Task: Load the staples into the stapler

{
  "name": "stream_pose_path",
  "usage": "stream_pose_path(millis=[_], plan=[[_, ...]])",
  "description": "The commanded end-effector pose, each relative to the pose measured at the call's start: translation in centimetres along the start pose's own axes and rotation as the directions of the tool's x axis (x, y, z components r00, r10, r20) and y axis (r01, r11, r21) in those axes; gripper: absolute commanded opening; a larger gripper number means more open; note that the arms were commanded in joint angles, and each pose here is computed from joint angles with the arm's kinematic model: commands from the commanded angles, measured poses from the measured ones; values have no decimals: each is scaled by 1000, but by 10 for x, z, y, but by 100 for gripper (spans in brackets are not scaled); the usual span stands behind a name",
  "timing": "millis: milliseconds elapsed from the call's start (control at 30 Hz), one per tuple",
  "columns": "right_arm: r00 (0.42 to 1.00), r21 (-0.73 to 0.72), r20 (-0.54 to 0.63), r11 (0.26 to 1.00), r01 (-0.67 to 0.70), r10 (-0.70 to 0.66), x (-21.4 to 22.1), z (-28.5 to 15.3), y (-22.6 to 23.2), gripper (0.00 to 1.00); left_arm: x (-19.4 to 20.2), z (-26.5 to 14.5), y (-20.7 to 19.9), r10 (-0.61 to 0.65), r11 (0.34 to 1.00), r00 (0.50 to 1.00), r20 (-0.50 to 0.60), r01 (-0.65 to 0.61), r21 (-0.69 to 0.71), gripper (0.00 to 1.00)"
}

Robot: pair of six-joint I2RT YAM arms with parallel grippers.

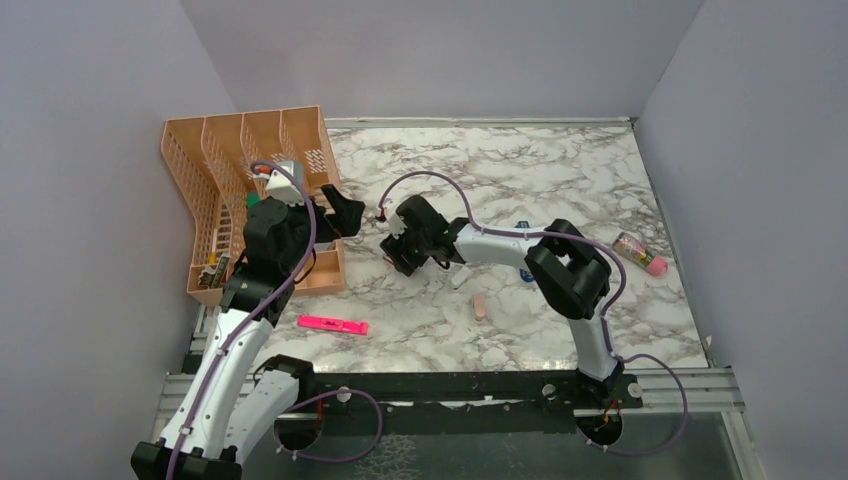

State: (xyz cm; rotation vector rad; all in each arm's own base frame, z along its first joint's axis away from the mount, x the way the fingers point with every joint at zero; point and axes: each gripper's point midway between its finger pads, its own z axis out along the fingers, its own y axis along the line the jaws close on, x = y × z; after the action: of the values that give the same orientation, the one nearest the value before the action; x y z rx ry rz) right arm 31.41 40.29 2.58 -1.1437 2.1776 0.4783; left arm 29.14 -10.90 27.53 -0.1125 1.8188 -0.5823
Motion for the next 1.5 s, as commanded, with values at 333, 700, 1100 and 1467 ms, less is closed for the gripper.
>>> stream_pose_path(millis=[333,700,1100,1467], plan=[[994,-22,-51,995,93,-94,27,-4,-16,45,60,31,15,-188,982,961,-204,176,-74,79],[992,-24,-77,995,100,-102,56,-23,-60,47,106,76,10,-287,956,885,-366,290,-48,67],[990,-55,-40,990,132,-134,53,-14,-58,63,154,127,-5,-323,925,808,-493,380,16,57],[989,-81,-32,986,145,-148,54,-6,-55,54,197,161,-5,-285,937,800,-528,349,25,54]])
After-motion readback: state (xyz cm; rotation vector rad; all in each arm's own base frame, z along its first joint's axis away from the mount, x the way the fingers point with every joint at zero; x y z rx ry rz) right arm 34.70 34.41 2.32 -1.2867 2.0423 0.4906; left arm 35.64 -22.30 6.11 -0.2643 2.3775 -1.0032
